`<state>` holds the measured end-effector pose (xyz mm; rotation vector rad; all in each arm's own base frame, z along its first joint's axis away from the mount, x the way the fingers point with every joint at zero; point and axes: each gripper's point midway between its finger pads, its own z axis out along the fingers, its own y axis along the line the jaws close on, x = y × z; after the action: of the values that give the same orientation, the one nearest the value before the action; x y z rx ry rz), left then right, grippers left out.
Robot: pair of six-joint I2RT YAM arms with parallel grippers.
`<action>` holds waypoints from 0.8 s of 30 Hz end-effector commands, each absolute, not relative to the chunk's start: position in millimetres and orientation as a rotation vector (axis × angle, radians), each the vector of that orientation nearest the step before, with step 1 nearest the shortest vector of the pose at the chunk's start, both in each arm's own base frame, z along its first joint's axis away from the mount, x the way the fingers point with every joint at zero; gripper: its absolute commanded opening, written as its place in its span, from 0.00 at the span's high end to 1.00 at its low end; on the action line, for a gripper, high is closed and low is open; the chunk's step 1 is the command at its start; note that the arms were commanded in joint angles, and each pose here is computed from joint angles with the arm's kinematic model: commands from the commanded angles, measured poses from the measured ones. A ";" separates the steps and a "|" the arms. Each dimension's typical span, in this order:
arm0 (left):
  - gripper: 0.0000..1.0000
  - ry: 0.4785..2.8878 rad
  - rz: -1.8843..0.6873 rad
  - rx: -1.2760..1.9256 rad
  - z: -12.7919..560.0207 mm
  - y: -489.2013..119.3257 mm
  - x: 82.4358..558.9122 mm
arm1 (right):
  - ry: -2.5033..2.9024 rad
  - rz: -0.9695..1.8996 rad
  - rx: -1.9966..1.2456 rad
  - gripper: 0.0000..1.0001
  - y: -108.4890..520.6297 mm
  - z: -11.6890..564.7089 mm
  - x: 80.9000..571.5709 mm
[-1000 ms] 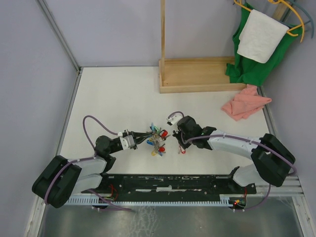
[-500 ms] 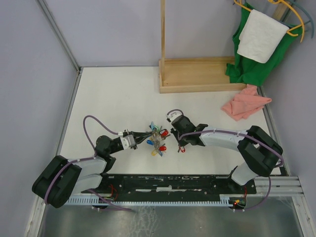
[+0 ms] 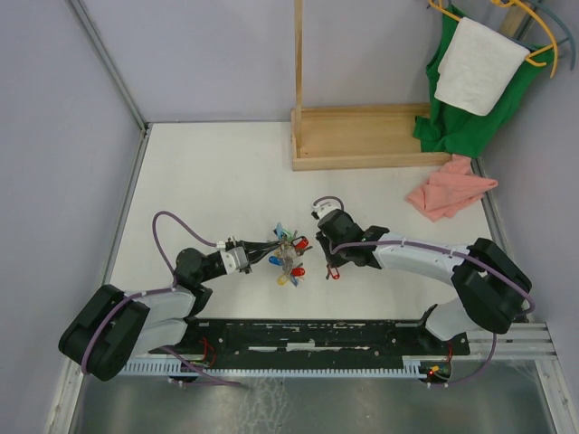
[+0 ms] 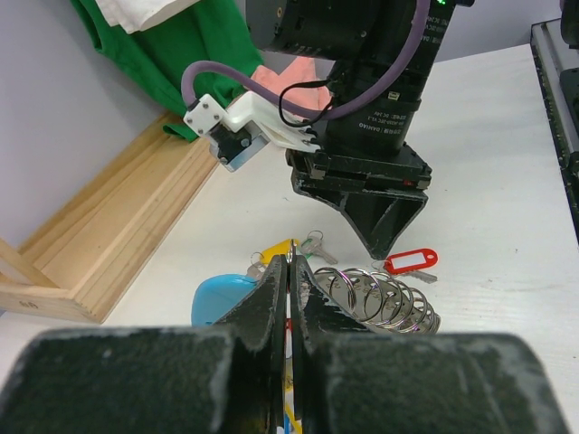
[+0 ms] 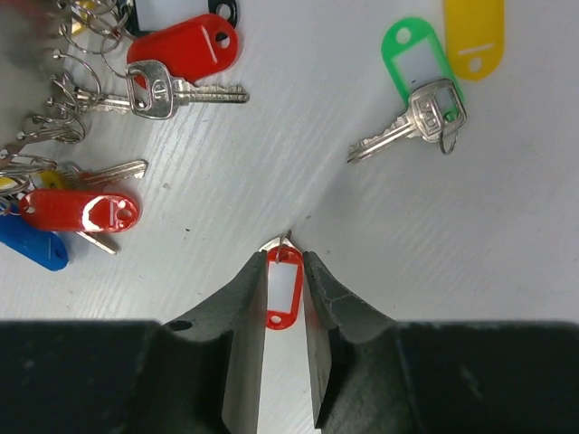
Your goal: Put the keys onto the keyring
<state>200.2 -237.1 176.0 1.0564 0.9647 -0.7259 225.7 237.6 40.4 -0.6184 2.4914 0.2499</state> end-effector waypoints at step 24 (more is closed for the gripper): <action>0.97 0.906 -0.671 1.050 188.7 -235.1 204.3 | 2.409 0.173 -0.514 0.96 241.6 29.2 231.3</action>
<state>200.3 -237.2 174.4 1.0577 0.9721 -0.7283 220.5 235.6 20.3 -0.5318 2.4597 0.1777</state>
